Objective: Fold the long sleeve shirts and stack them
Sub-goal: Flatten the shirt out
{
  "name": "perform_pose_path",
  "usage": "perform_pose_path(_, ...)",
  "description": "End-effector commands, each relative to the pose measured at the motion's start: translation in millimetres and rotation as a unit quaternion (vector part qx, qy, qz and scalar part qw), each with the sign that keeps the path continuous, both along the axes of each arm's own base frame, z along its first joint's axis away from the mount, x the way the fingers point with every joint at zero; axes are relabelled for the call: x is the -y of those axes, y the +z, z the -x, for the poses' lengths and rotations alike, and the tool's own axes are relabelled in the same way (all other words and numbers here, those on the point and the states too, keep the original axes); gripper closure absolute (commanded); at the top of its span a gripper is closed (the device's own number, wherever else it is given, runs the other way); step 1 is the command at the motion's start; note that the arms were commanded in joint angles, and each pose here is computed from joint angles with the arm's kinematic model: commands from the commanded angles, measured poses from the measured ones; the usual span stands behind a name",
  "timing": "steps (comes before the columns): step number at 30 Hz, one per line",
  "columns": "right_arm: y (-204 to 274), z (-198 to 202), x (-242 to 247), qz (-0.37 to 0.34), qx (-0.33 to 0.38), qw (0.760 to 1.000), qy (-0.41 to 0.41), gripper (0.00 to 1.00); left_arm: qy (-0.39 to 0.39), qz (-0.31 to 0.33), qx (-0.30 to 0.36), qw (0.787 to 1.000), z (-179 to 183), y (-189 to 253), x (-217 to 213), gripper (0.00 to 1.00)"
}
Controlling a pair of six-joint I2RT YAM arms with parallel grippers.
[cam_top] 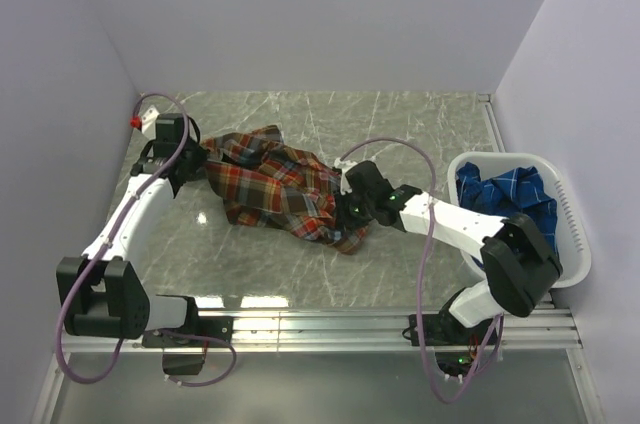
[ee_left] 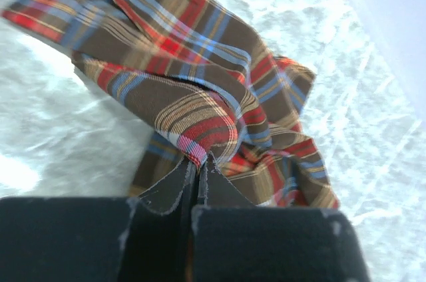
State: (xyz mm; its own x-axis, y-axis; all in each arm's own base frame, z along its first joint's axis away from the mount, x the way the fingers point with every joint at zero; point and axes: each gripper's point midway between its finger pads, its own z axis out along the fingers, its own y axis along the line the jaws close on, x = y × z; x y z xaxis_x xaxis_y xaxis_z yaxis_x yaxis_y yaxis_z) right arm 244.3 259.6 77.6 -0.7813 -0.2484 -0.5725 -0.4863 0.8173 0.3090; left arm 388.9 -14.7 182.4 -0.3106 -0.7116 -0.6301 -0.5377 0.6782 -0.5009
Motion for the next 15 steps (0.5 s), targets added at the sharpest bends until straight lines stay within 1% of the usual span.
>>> perform_pose_path(1,14.9,-7.0,-13.2,-0.008,0.009,1.000,0.026,0.90,0.014,-0.051,0.014,0.998,6.3,31.2,-17.9,0.99)
perform_pose_path(2,16.9,-10.1,-12.8,-0.004,0.014,1.000,0.025,0.96,0.017,-0.060,0.019,0.998,6.7,38.1,-21.0,1.00)
perform_pose_path(3,23.2,-15.8,-12.9,0.000,0.027,0.999,0.023,1.00,0.015,-0.074,0.021,0.997,6.0,43.7,-23.8,0.99)
perform_pose_path(5,32.5,-26.7,-7.3,0.014,0.053,0.998,0.009,1.00,0.027,-0.092,0.029,0.995,1.9,58.2,-31.5,0.99)
perform_pose_path(6,46.9,-34.3,-7.4,0.015,0.077,0.997,0.009,1.00,0.026,-0.101,0.031,0.994,-0.6,62.3,-33.4,0.99)
perform_pose_path(7,53.7,-44.0,0.3,0.033,0.098,0.995,-0.010,1.00,0.033,-0.107,0.038,0.993,-6.1,70.1,-36.8,0.99)
perform_pose_path(8,62.3,-51.1,3.2,0.037,0.112,0.993,-0.019,1.00,0.036,-0.110,0.041,0.992,-10.2,73.6,-39.4,0.99)
perform_pose_path(9,84.3,-64.1,4.9,0.035,0.142,0.989,-0.035,1.00,0.035,-0.110,0.043,0.992,-14.1,75.8,-40.4,0.99)
perform_pose_path(11,106.0,-82.4,15.5,0.044,0.175,0.981,-0.076,1.00,0.035,-0.109,0.046,0.992,-28.6,81.6,-41.8,0.99)
perform_pose_path(12,127.0,-91.7,18.2,0.035,0.199,0.975,-0.094,1.00,0.037,-0.109,0.060,0.992,-36.6,97.0,-42.5,0.99)
perform_pose_path(13,140.0,-98.6,19.8,0.031,0.219,0.969,-0.106,1.00,0.037,-0.112,0.060,0.991,-41.2,101.3,-43.3,1.00)
perform_pose_path(14,149.2,-101.8,21.8,0.030,0.233,0.966,-0.112,1.00,0.040,-0.118,0.045,0.991,-46.6,95.8,-45.4,0.99)
perform_pose_path(15,164.5,-105.8,25.6,0.031,0.255,0.959,-0.117,1.00,0.039,-0.121,0.057,0.990,-52.1,111.1,-46.2,0.99)
